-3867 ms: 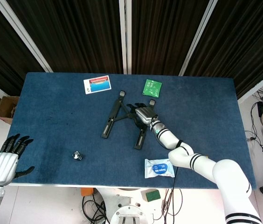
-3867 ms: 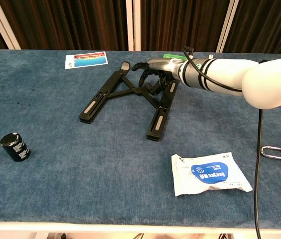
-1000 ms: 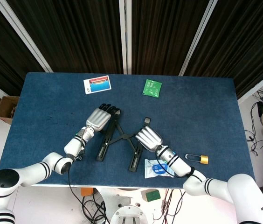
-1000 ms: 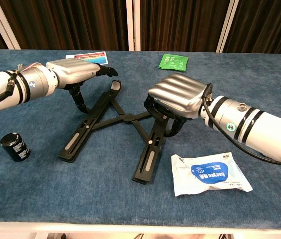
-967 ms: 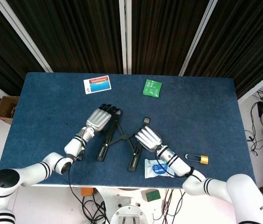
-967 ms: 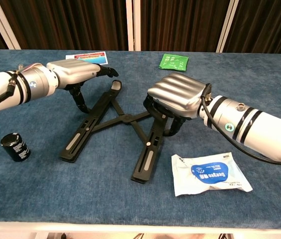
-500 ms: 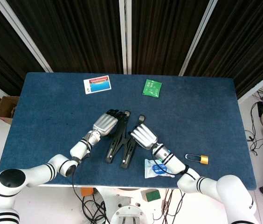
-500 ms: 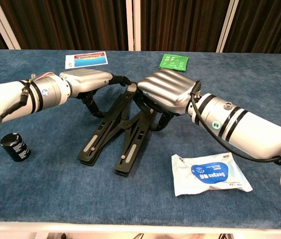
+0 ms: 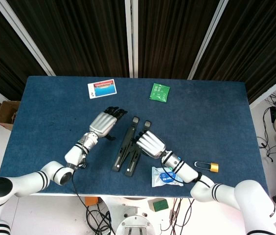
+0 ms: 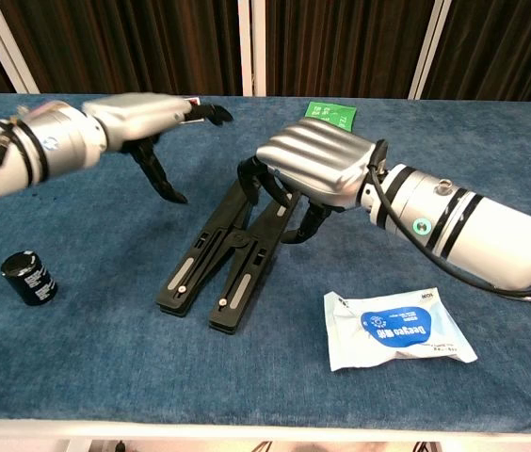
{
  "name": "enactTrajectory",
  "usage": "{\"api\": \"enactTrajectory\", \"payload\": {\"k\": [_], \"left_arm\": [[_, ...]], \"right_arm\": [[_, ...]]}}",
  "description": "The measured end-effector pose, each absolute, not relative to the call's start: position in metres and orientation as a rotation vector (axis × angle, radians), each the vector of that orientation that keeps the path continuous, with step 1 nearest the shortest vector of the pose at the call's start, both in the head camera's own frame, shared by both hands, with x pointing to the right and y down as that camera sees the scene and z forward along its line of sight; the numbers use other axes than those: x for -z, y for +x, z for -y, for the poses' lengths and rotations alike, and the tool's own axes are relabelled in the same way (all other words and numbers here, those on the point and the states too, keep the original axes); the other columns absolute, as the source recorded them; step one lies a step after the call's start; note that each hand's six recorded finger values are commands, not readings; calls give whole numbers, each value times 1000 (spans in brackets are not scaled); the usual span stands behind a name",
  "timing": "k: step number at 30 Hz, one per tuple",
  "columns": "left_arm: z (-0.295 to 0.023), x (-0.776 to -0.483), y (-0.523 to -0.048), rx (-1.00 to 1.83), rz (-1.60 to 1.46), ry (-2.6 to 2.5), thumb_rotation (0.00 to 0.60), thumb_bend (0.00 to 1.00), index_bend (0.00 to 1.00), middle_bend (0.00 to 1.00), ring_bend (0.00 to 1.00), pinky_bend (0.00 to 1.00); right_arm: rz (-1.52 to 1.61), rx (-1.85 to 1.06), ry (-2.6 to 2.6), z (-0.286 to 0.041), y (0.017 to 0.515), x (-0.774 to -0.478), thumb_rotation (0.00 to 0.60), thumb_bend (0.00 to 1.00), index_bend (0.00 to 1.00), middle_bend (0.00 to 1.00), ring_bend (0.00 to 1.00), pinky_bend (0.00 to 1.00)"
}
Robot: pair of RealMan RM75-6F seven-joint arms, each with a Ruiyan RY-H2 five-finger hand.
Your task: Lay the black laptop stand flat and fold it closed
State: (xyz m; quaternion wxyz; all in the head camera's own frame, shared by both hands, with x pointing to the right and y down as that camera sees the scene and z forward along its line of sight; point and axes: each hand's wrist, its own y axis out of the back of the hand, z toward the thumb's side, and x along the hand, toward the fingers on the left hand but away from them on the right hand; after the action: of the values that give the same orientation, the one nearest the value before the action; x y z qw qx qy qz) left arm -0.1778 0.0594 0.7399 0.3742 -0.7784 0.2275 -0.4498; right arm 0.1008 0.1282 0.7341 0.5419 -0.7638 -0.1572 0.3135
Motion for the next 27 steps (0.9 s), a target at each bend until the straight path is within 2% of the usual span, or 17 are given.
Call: {"api": "enactTrajectory", "payload": {"k": [1, 3, 6, 7, 15, 25, 27], "left_arm": [[-58, -734, -184, 1149, -601, -1986, 600, 91, 73, 76, 36, 95], [-54, -720, -199, 1147, -640, -1968, 600, 91, 73, 76, 36, 95], [-52, -703, -220, 1154, -682, -1937, 600, 91, 73, 76, 37, 94], [-52, -699, -226, 1159, -689, -1928, 600, 91, 73, 76, 36, 93], [-62, -689, -254, 1226, -711, -1904, 600, 91, 73, 75, 36, 93], [-61, -688, -261, 1240, -738, -1909, 600, 92, 73, 66, 36, 93], [-60, -689, -262, 1241, -740, -1909, 600, 91, 73, 66, 36, 93]], "right_arm": [[360, -742, -1821, -128, 100, -730, 600, 31, 178, 450, 338, 445], [312, -746, -1841, -128, 97, -723, 600, 31, 43, 300, 182, 279], [206, -789, -1863, -126, 94, -720, 600, 30, 0, 168, 31, 132], [168, -808, -1866, -125, 94, -721, 600, 30, 0, 155, 13, 116], [-50, -911, -1868, -111, 73, -725, 600, 29, 0, 145, 0, 100], [-121, -916, -1825, -115, 52, -749, 600, 29, 0, 159, 0, 100], [-124, -918, -1819, -115, 49, -753, 600, 59, 19, 182, 1, 100]]}}
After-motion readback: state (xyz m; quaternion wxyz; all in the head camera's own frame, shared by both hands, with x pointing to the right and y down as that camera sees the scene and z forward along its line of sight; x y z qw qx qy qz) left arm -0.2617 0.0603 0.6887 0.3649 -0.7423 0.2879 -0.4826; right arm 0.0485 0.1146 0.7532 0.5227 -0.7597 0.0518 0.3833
